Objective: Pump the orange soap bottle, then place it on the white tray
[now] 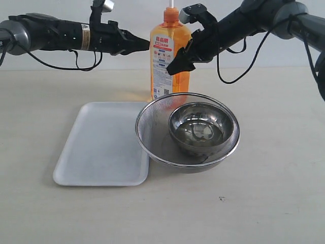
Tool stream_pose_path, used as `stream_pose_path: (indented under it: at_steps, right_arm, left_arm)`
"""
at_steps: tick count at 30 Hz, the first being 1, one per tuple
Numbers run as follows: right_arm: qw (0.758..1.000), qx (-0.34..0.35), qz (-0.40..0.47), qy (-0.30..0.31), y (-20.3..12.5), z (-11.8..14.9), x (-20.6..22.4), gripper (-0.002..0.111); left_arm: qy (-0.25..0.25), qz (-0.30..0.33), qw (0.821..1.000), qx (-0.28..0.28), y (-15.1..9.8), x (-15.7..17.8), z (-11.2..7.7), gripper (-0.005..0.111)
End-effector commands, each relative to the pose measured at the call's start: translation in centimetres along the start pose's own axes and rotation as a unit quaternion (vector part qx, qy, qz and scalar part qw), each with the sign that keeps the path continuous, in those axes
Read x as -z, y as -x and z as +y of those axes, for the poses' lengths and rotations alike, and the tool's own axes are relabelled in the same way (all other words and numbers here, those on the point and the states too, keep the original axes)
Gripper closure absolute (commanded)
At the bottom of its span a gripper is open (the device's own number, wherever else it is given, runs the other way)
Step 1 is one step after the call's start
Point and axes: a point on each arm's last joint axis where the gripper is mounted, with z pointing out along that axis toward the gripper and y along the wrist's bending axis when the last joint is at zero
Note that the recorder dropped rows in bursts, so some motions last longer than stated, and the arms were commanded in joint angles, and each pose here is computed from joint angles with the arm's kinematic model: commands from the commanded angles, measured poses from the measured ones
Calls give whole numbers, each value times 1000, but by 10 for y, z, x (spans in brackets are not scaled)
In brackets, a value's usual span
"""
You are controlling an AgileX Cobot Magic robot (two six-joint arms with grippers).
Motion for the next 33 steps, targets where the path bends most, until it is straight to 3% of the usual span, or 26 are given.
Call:
stream_pose_path:
  at_steps: [1,7,13,21,22,24,25,27,33]
  right_arm:
    - [1000,5,-15,-2,10,3,9,108]
    - [1000,6,-21,1,11,3,9,108]
    - [1000,7,-23,3,11,4,9,108]
    - [999,4,-42,16,14,6,9,108]
    - [999,3,-43,17,15,6,9,106]
    - [999,1,-45,18,15,6,9,92]
    - [999,0,-45,18,15,6,9,78]
    - [999,-4,-45,17,15,6,9,67]
    - [998,-15,-67,14,19,5,10,68]
  left_arm:
    - [-1,-3,1000,2,3,-4,-6,102]
    - [-12,8,1000,13,-6,-6,-8,102]
    - [30,16,999,19,-19,-8,1,102]
    - [-3,22,1000,17,-20,-13,-9,102]
    - [-8,23,1000,14,-20,-14,-11,102]
    - [-23,26,999,11,-20,-20,-18,102]
    - [-31,27,999,5,-20,-22,-22,102]
    - [-40,29,999,3,-20,-26,-26,102]
    - [-76,34,997,2,-21,-29,-36,102]
